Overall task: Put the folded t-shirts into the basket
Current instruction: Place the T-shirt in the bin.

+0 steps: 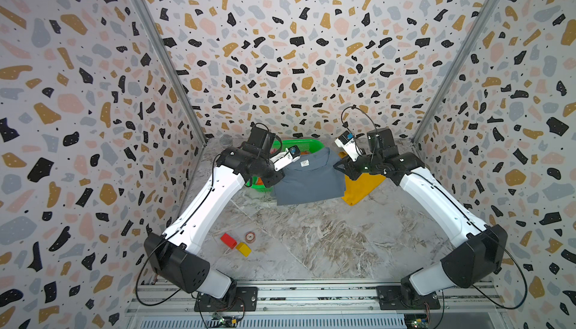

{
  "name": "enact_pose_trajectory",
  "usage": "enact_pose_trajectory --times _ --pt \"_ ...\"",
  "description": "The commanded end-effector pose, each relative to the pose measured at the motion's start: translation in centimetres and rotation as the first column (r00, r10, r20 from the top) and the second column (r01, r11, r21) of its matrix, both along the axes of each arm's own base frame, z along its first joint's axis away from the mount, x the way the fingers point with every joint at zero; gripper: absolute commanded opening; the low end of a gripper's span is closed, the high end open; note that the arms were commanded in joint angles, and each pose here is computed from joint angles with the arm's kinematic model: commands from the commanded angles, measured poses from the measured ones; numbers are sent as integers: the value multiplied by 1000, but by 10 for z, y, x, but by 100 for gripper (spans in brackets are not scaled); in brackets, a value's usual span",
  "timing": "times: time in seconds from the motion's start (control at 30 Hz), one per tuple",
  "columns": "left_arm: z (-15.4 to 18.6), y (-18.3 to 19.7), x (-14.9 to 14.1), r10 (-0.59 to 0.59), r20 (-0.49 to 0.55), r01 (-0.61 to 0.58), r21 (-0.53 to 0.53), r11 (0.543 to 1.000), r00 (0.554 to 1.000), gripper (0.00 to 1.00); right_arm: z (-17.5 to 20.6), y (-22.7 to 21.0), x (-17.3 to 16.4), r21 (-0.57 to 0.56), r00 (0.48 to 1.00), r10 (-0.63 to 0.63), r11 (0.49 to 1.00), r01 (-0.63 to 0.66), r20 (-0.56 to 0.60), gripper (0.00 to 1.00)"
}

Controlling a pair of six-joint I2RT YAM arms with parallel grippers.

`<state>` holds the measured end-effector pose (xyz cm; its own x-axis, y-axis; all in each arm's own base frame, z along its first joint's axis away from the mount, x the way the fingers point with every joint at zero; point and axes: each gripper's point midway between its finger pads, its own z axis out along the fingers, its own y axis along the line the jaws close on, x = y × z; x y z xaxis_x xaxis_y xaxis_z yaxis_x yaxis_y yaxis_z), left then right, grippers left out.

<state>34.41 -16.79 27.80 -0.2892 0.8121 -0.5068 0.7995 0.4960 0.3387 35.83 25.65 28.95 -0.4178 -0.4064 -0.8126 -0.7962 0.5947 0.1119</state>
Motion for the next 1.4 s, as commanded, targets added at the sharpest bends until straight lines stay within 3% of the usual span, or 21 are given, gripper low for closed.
enact_pose_trajectory --times 0.0,0.27,0.57,0.9,1.37 --pt "12 28 18 62 77 -70 105 992 995 0 22 9 17 19 998 -50 999 49 47 0" --pt "3 54 62 163 126 -185 188 965 979 0 -3 39 59 19 997 -77 997 77 -19 0" --pt "-22 78 124 262 137 -288 234 929 955 0 -45 64 112 -80 995 -66 995 60 -78 0" --pt "-70 85 176 271 177 -316 324 892 946 0 -82 74 150 -161 996 -69 985 59 -62 0" --pt "-111 87 221 256 219 -325 392 861 942 0 -126 75 182 -268 997 -81 961 73 -20 0"
